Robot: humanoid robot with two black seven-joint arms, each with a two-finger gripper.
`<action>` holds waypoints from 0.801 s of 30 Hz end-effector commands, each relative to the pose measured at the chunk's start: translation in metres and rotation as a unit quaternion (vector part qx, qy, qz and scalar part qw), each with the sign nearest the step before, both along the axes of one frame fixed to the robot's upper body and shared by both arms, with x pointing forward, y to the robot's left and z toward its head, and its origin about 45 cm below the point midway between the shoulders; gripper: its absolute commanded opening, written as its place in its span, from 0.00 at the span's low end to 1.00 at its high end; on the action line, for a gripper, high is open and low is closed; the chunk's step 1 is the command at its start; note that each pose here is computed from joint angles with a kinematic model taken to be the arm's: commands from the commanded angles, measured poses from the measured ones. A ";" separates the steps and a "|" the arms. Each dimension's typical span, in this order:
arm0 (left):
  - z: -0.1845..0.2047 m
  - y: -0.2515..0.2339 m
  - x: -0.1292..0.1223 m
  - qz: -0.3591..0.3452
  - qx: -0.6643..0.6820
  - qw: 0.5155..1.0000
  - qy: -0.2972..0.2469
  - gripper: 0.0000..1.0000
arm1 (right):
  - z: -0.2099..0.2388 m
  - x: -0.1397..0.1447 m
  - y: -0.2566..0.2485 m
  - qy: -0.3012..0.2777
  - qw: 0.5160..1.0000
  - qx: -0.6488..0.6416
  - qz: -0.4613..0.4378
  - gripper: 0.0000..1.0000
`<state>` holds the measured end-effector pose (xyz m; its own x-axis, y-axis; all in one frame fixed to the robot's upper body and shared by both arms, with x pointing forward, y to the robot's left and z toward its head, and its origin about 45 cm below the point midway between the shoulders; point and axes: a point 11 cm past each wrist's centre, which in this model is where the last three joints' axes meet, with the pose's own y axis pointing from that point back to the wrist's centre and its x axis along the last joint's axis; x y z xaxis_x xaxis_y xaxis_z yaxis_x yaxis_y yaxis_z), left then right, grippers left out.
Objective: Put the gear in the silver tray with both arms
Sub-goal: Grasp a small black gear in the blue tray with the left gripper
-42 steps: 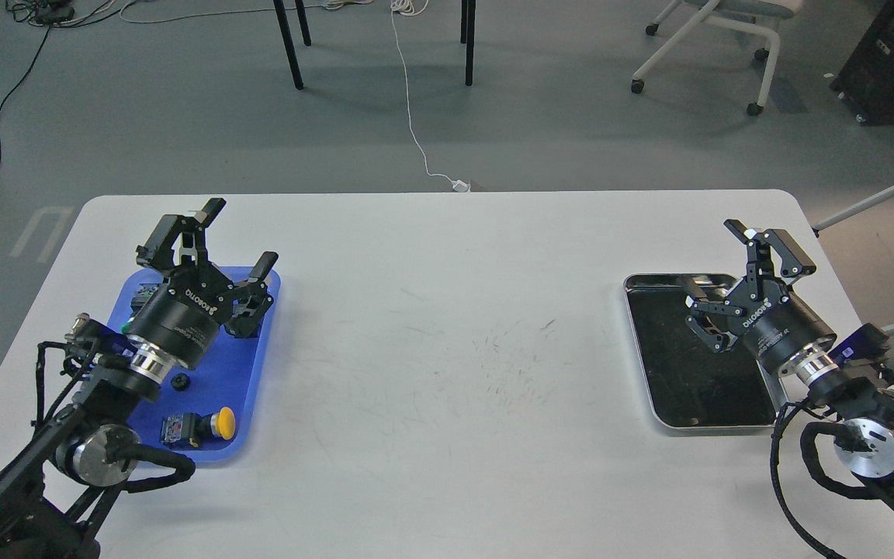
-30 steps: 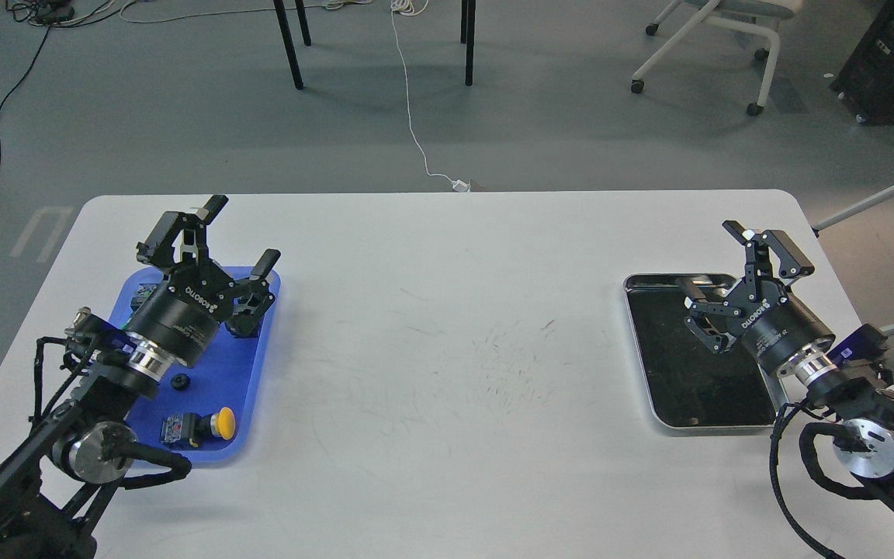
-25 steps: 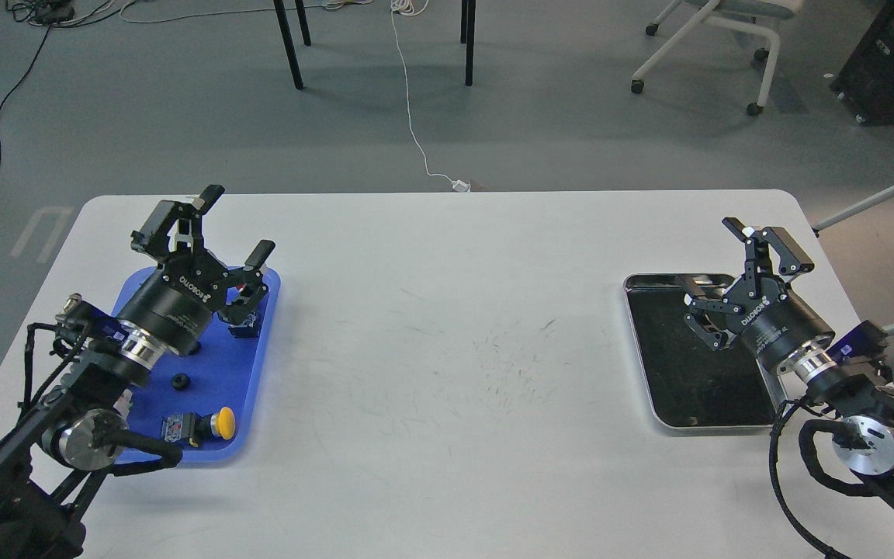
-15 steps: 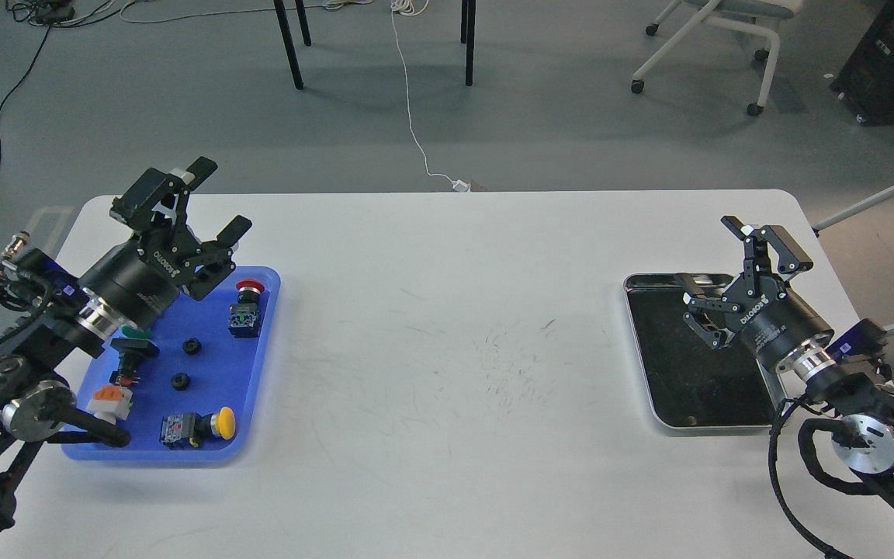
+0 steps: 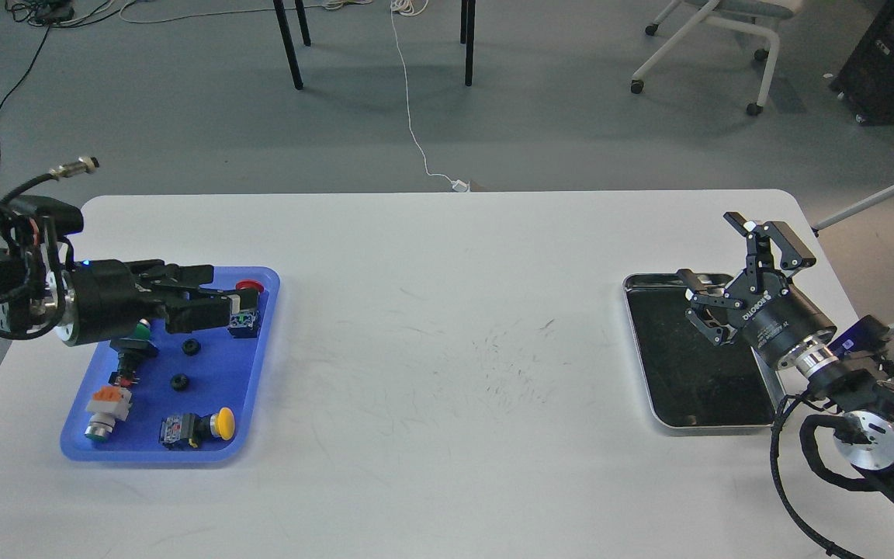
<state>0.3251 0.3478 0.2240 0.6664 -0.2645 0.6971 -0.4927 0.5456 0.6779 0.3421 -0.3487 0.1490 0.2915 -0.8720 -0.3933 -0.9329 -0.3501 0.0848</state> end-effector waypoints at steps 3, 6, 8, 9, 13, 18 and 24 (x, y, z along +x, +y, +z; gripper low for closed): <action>-0.037 0.020 0.003 -0.055 0.150 0.987 0.018 0.86 | 0.002 0.000 -0.004 -0.001 1.000 -0.004 -0.001 0.99; -0.053 0.020 0.013 -0.062 0.162 0.985 0.015 0.83 | 0.003 0.000 -0.004 -0.002 1.000 -0.004 -0.001 0.99; -0.059 0.025 0.018 -0.055 0.170 0.984 0.016 0.81 | 0.002 0.000 -0.004 -0.001 1.000 -0.004 -0.002 0.99; -0.062 0.029 0.019 -0.049 0.174 0.983 0.019 0.80 | 0.003 0.000 -0.004 -0.002 1.000 -0.004 -0.002 0.99; -0.071 0.033 0.021 -0.038 0.177 0.983 0.028 0.75 | 0.003 0.000 -0.005 -0.003 1.000 -0.004 -0.003 0.99; -0.075 0.037 0.023 -0.030 0.181 0.983 0.032 0.72 | 0.003 0.000 -0.004 -0.002 1.000 -0.005 -0.003 0.99; -0.081 0.043 0.021 -0.026 0.189 0.981 0.039 0.67 | 0.003 0.000 -0.004 -0.002 1.000 -0.004 -0.002 0.99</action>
